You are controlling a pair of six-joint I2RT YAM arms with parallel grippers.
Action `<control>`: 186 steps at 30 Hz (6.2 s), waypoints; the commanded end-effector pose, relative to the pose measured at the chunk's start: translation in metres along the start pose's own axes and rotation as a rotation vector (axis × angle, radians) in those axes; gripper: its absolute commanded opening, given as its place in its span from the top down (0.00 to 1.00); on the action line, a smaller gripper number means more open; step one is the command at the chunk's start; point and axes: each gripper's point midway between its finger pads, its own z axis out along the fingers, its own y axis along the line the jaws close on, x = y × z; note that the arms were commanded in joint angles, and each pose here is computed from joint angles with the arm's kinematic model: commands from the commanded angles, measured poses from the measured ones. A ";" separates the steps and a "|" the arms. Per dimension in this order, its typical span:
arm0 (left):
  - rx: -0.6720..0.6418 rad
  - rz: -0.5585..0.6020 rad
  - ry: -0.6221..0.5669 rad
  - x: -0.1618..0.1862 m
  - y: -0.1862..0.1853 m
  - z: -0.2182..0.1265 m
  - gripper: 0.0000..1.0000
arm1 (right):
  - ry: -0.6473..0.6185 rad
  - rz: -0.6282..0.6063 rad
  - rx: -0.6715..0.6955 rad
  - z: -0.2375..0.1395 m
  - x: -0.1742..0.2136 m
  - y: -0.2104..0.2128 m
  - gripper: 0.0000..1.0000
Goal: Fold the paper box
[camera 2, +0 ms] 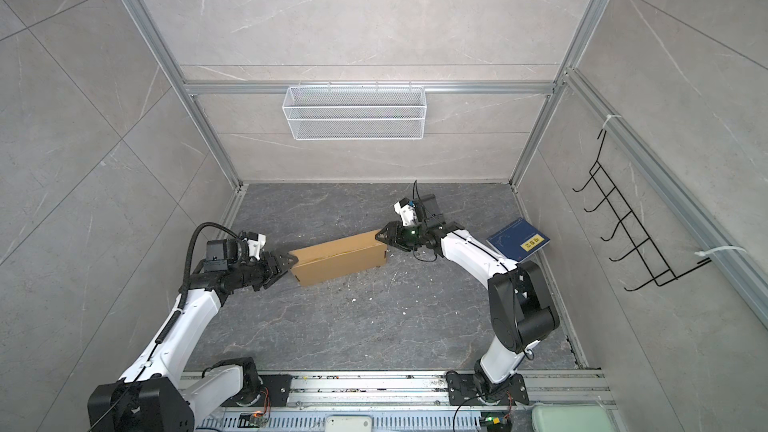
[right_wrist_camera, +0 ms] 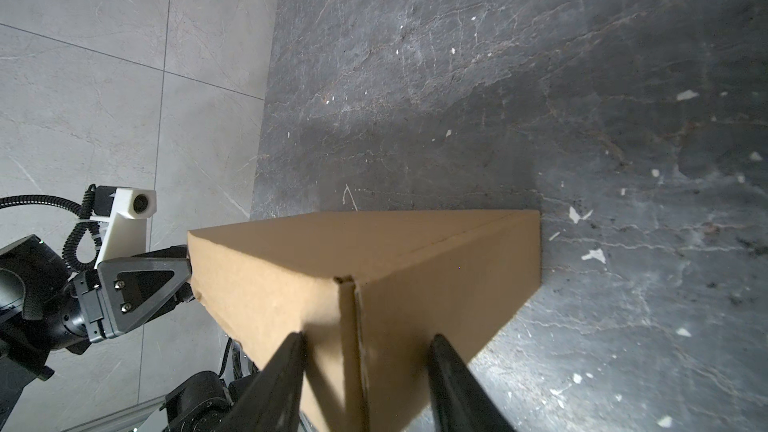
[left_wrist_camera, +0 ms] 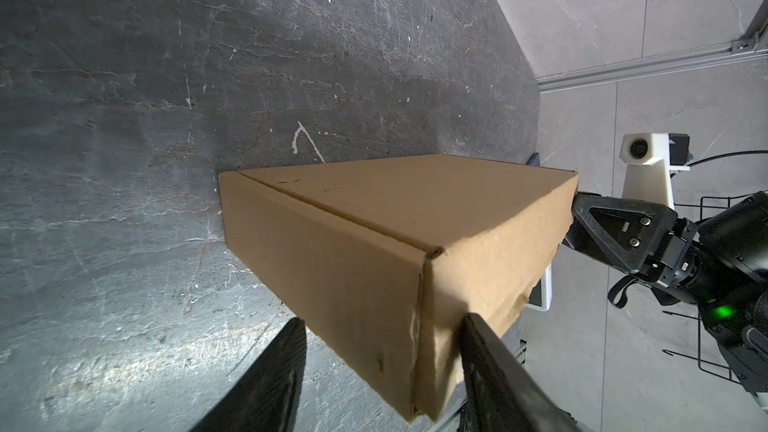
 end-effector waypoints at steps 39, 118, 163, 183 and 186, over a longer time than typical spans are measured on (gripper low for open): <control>-0.101 -0.023 0.005 0.023 0.012 0.000 0.34 | 0.110 0.051 0.130 -0.007 0.070 -0.021 0.31; -0.450 0.717 -0.726 -0.072 -0.051 -0.049 0.14 | -0.713 -0.264 0.611 -0.205 -0.059 -0.055 0.00; -0.676 0.631 -0.754 -0.121 0.118 0.009 0.07 | -0.889 -0.181 0.940 -0.221 -0.037 -0.210 0.00; -0.688 0.600 -0.735 -0.125 0.129 0.014 0.07 | -0.882 -0.257 0.904 -0.203 -0.012 -0.224 0.00; -0.689 0.598 -0.733 -0.125 0.130 0.014 0.06 | -0.815 -0.281 0.905 -0.188 -0.017 -0.229 0.01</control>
